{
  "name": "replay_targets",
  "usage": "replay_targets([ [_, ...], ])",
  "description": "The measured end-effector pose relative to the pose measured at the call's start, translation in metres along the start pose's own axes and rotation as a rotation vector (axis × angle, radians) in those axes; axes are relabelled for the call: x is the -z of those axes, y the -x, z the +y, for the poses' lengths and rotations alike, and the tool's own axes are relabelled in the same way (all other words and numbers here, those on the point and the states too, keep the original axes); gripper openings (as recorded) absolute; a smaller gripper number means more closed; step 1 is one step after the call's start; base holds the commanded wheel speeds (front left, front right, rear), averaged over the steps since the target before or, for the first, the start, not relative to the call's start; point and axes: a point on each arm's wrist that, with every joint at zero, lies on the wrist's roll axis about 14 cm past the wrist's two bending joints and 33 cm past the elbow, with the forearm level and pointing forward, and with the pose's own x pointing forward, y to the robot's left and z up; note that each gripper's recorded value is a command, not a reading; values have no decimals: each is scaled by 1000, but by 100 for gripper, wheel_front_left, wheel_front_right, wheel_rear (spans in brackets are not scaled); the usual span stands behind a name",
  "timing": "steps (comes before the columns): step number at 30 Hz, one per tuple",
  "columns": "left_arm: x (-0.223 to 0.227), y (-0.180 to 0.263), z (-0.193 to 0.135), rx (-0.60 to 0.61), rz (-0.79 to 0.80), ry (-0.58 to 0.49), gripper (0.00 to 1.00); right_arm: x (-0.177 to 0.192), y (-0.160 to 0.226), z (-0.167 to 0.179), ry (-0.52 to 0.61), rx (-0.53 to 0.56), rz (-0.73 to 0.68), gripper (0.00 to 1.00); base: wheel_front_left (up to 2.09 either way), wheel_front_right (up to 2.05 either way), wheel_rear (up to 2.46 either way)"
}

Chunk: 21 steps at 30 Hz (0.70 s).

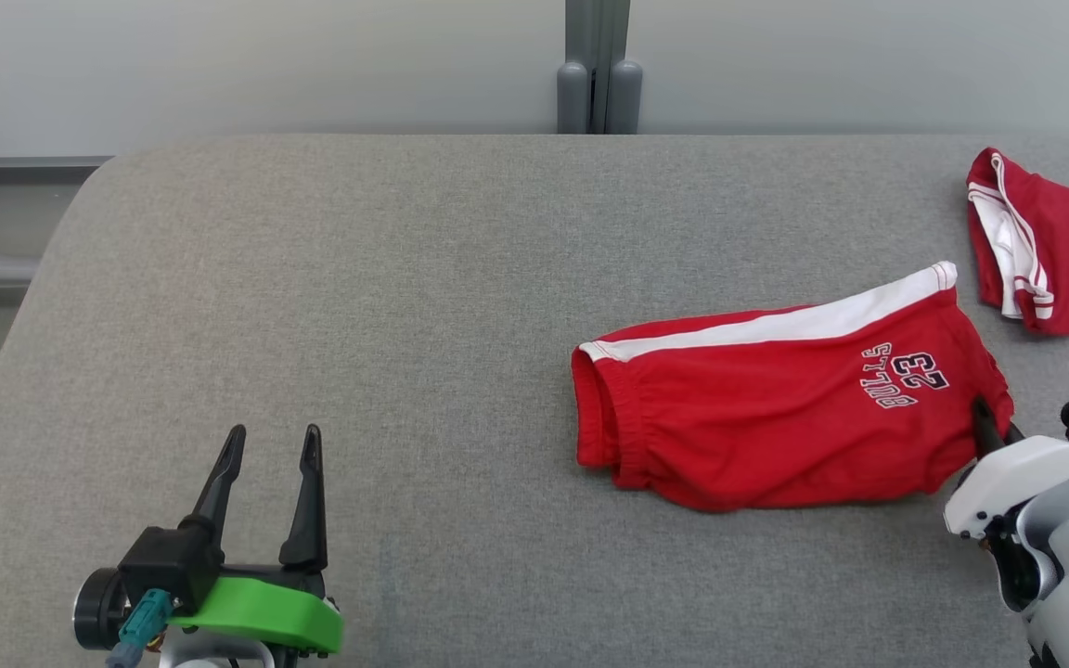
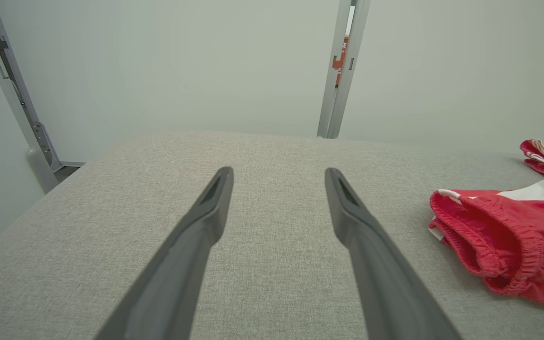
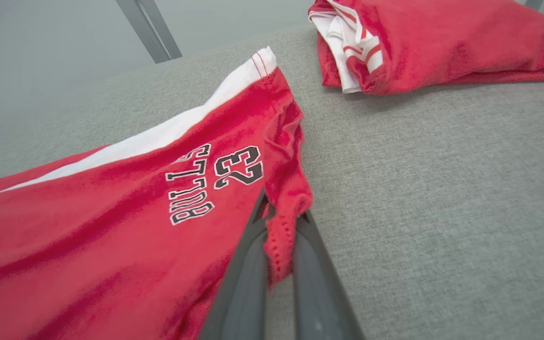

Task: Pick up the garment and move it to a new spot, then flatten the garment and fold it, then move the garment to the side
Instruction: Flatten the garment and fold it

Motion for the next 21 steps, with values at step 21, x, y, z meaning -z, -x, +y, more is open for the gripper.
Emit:
replay_targets([
  [21, -11, 24, 8, -29, -35, -3, 100, -34, 30, 190, 114, -512, -185, 0, 0, 0, 0],
])
